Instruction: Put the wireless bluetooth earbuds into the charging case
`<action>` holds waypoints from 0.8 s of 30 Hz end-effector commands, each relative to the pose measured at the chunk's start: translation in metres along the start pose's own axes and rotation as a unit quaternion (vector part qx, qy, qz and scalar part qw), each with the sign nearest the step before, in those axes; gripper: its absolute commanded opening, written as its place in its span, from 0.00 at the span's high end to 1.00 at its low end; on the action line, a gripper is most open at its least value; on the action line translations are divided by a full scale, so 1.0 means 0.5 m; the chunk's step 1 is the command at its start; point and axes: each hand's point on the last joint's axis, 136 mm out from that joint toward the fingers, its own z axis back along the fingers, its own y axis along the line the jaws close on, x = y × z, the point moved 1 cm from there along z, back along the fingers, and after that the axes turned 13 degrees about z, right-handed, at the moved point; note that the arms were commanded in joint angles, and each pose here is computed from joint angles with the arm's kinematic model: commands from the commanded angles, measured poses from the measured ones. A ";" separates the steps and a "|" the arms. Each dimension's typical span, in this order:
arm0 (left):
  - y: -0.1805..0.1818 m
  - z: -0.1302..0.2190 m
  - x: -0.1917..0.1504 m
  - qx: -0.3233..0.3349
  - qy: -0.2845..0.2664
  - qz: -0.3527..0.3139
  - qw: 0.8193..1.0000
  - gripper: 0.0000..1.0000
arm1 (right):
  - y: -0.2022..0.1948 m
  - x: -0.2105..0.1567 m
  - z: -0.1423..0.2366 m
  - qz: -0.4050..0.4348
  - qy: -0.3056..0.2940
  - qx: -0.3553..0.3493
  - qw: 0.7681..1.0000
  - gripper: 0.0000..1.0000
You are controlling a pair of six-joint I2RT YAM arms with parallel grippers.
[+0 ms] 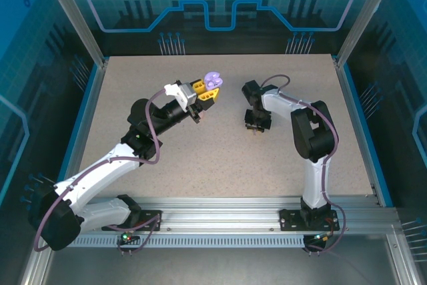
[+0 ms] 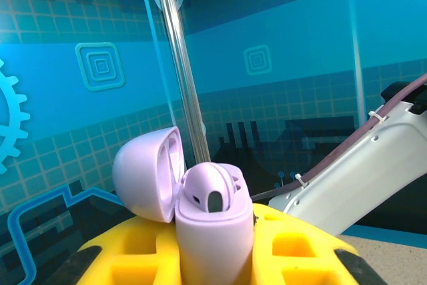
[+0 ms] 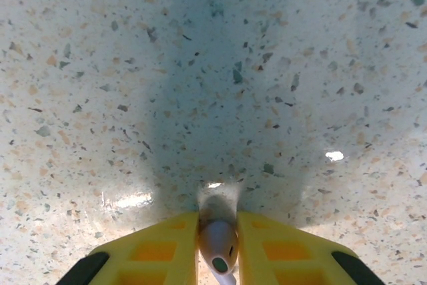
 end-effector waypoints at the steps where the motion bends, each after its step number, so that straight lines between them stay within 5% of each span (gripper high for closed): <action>1: -0.008 0.007 0.025 -0.002 -0.022 -0.003 1.000 1.00 | -0.008 -0.018 -0.002 0.011 0.010 -0.011 1.000 0.81; 13: -0.008 0.006 0.027 -0.002 -0.022 -0.003 1.000 1.00 | 0.002 0.001 0.044 0.030 -0.044 0.017 0.998 0.85; 24: -0.013 0.006 0.038 -0.007 -0.028 -0.001 1.000 1.00 | 0.029 0.035 0.217 0.038 -0.153 0.092 0.983 0.85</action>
